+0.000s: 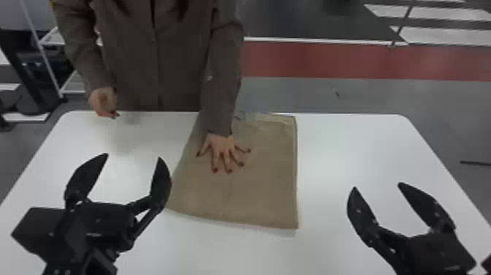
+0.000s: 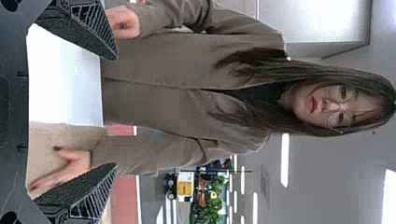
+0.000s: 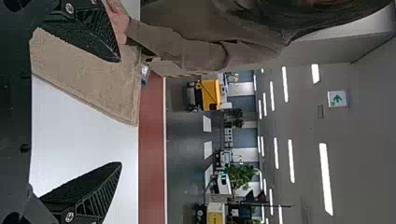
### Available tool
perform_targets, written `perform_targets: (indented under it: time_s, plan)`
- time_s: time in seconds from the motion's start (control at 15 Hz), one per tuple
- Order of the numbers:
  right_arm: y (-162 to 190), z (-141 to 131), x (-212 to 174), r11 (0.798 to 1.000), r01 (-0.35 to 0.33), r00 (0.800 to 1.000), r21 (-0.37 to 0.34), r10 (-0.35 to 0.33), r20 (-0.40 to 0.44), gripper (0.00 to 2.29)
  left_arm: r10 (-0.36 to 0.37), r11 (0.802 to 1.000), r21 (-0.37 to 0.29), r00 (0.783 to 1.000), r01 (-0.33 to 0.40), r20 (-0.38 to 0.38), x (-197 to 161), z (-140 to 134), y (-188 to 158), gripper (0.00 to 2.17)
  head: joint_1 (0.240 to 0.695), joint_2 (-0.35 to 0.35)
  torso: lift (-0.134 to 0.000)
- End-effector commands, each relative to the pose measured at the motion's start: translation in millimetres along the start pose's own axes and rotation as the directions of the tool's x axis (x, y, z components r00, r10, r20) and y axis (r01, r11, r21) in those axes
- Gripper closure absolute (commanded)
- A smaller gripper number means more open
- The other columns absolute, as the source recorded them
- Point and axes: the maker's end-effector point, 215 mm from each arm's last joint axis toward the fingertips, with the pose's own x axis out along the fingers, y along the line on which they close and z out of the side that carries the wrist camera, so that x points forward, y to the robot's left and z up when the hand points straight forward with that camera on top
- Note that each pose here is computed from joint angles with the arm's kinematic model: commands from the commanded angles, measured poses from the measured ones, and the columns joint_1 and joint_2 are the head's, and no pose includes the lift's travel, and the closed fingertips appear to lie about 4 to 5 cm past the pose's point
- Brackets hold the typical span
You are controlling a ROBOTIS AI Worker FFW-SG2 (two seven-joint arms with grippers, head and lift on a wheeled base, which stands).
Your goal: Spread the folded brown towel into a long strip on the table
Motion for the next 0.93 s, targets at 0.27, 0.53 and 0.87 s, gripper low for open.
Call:
perform_targets:
  time_s: [0.27, 0.53, 0.87]
  plan:
    - [0.1, 0.6, 3.8, 1.000, 0.000, 1.000, -0.001, 0.000, 0.006, 0.10, 0.013, 1.000, 0.010, 1.000, -0.013, 0.000, -0.7, -0.9, 6.2, 0.07, 0.695, -0.065, -0.114]
    - [-0.6, -2.1, 7.3, 1.000, 0.000, 1.000, 0.005, 0.000, 0.006, 0.10, 0.011, 1.000, 0.005, 1.000, -0.011, -0.001, -0.9, -1.0, 3.8, 0.07, 0.695, -0.064, -0.114]
    - [2.1, 0.8, 8.8, 1.000, -0.015, 1.000, 0.006, 0.015, 0.017, 0.10, 0.008, 1.000, 0.004, 1.000, -0.008, -0.003, -0.7, -2.2, 2.1, 0.07, 0.695, -0.066, -0.114]
